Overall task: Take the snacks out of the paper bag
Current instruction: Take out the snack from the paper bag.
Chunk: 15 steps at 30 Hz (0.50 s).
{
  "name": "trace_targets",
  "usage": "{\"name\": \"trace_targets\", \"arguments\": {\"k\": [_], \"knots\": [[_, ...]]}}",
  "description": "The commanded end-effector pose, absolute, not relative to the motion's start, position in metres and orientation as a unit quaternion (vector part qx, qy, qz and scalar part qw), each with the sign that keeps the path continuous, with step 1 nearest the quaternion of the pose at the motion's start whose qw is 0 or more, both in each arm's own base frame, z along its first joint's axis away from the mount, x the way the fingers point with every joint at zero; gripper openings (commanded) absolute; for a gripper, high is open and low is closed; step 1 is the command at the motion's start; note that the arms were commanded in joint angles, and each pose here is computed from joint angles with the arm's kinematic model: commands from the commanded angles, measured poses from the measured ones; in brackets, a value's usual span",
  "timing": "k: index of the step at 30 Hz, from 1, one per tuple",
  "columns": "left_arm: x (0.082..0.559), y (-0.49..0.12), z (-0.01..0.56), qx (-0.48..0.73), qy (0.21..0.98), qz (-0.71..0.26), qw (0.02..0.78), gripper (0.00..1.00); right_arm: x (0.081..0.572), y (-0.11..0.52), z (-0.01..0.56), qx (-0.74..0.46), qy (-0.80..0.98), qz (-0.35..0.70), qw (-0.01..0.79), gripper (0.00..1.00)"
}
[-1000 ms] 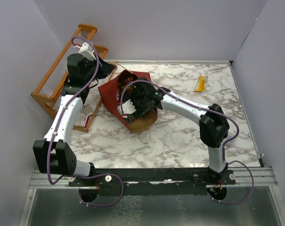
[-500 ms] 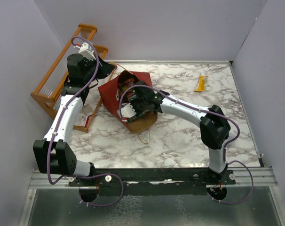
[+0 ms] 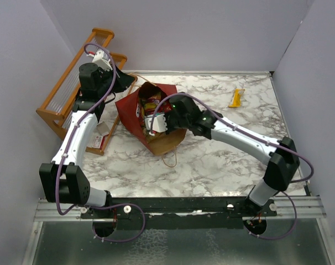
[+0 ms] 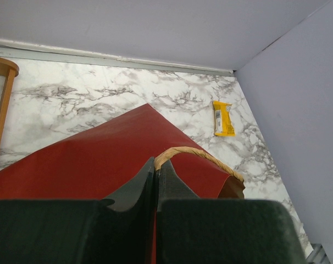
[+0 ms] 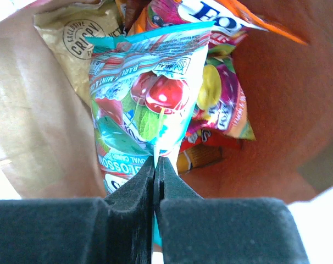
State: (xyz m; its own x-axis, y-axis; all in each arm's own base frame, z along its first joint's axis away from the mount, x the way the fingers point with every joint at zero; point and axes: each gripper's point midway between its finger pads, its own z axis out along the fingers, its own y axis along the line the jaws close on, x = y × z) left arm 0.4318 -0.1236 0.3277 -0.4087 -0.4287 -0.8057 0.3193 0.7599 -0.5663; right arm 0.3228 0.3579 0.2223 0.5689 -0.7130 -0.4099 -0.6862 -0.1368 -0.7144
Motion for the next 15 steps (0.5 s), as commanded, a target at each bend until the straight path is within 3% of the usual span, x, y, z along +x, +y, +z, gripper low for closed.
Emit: {"name": "trace_targets", "arguments": {"k": [1,7,15], "knots": [[0.435,-0.119,0.328,-0.034,0.761,-0.342,0.55,0.0,0.313,0.351,0.28,-0.64,0.509,0.03,0.576,0.01],[0.436,-0.119,0.327,-0.035,0.761,-0.342,0.549,0.0,0.274,0.332,0.38,-0.499,0.495,0.148,0.695,0.01],[0.436,-0.118,0.328,-0.036,0.761,-0.341,0.55,0.0,0.262,0.266,0.48,-0.275,0.518,0.206,0.784,0.01]]}}
